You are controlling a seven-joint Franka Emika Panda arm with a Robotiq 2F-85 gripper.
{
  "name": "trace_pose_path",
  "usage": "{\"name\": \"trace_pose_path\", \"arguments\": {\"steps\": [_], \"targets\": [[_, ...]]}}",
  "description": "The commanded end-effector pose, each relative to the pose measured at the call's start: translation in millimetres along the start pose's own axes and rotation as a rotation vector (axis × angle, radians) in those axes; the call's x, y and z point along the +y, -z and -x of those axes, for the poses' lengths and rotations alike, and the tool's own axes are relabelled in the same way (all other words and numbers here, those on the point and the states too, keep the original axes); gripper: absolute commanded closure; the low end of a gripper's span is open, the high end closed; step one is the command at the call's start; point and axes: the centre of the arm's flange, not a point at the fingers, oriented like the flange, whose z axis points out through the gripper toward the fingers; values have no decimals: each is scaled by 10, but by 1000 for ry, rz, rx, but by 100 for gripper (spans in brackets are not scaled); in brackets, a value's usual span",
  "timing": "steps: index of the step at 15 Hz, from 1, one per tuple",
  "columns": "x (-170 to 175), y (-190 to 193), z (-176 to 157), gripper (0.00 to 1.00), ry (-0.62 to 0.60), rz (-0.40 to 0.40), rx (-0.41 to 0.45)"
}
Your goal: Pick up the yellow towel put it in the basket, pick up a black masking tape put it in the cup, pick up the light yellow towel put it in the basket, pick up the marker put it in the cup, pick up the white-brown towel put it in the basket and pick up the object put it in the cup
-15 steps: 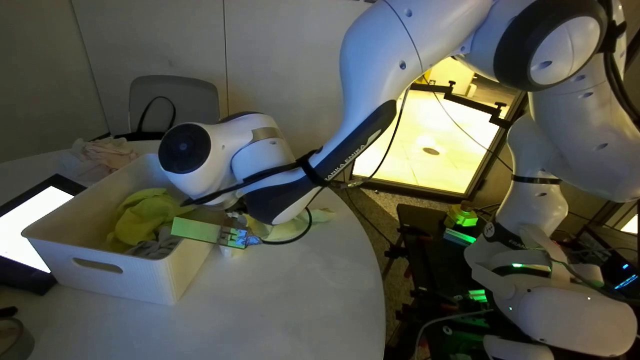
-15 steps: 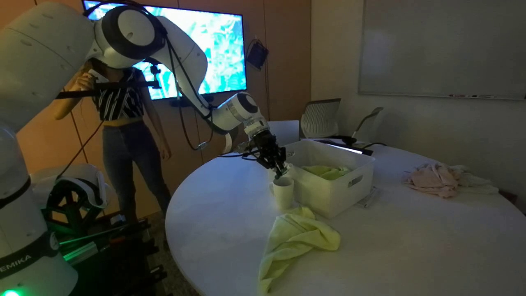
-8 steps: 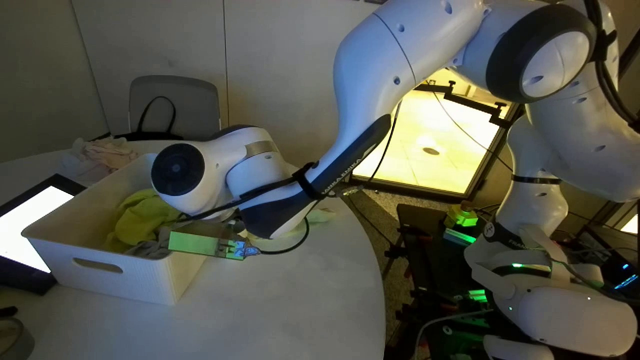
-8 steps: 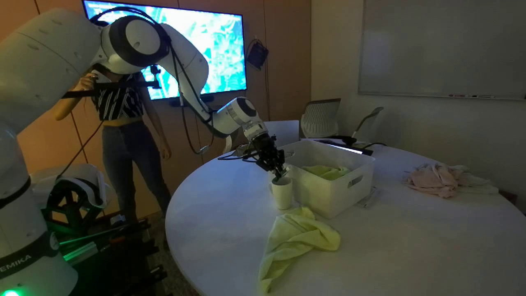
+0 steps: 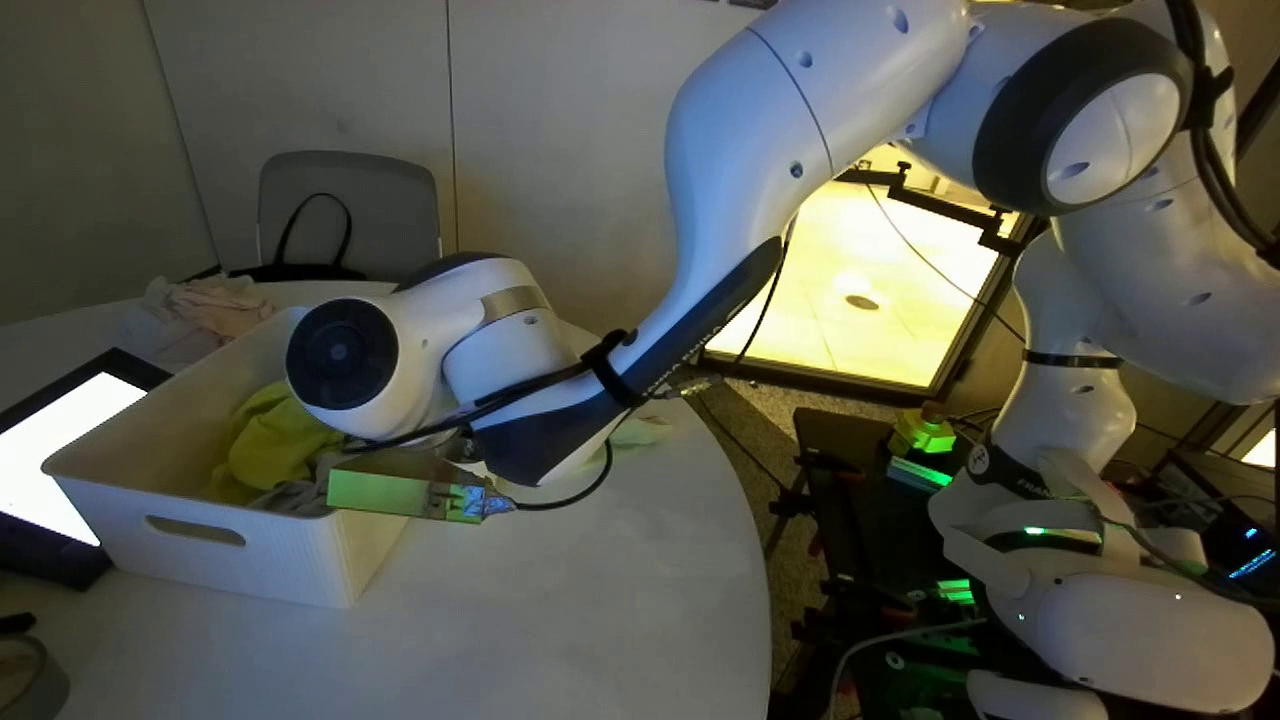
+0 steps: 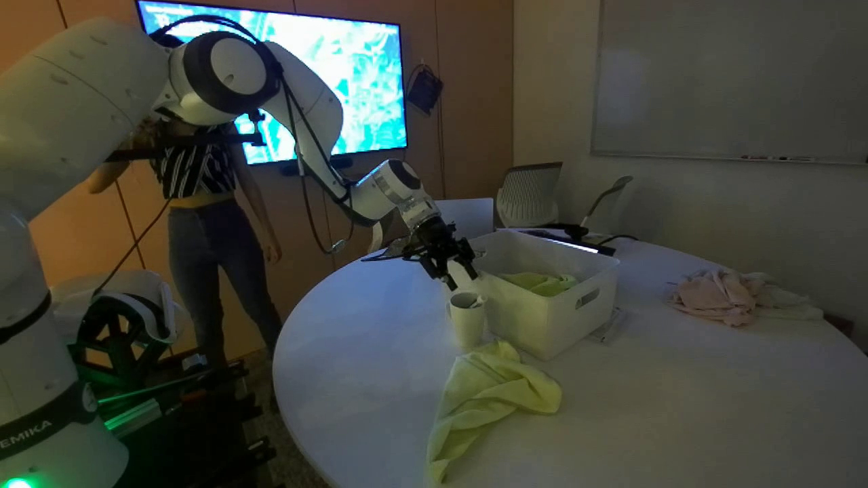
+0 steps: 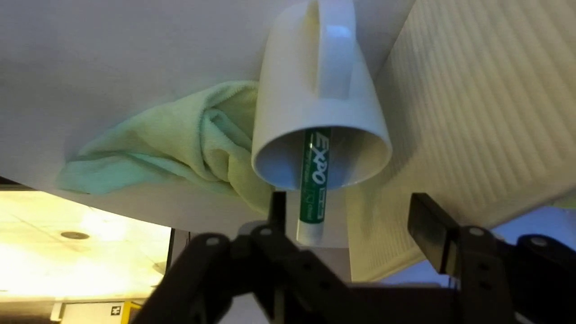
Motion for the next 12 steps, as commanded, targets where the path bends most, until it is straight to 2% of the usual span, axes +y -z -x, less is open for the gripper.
{"name": "trace_pose_path", "arguments": {"steps": [1, 6, 12], "targets": [[1, 210, -168, 0, -37, -43, 65], [166, 463, -500, 0, -133, -113, 74], [351, 580, -771, 0, -247, -116, 58]]}}
